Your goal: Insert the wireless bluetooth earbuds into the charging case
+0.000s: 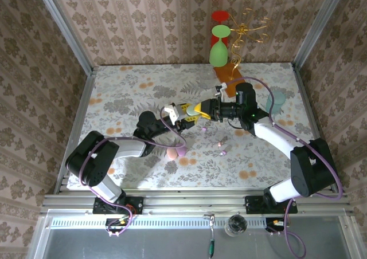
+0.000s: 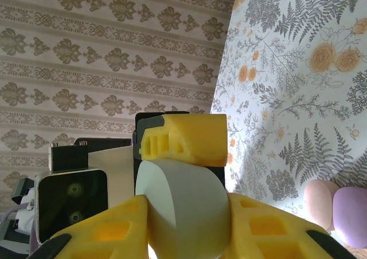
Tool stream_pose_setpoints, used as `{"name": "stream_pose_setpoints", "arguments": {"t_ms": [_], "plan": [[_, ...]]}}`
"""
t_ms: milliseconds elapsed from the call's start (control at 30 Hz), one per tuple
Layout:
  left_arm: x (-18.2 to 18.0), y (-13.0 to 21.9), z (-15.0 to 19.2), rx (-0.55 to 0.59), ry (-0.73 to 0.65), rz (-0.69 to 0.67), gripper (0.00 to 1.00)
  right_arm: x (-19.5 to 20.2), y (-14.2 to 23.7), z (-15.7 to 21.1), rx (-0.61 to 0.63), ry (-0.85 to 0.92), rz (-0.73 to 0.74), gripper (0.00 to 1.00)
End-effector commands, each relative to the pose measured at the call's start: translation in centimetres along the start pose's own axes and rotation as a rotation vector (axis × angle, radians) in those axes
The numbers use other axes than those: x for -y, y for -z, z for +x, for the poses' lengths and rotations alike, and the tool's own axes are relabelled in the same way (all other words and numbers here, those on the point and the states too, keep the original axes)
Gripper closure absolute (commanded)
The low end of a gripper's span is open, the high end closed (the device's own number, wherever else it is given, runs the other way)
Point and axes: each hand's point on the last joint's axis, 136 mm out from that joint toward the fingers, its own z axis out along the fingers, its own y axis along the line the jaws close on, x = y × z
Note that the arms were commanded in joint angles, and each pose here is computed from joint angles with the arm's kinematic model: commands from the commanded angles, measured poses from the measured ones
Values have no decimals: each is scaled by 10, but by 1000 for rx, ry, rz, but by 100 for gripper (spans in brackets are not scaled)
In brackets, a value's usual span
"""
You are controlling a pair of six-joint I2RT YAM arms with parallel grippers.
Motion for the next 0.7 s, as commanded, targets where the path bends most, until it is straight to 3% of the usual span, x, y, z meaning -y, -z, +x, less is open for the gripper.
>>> {"name": "stream_pose_setpoints", "arguments": {"t_ms": [0,100,367,667], "plan": [[12,-6,-6,21,-17,68,74,1,0,1,1,70,1,87],[12,-4,-3,10,-19,60,64,7,4,-6,39,84,29,89],[16,4,12,-70,-15,59,25,45,21,-23,141,62,156,92],[18,25,33,-177,7,-6,7,116,49,-51,277,-34,345,92]]}}
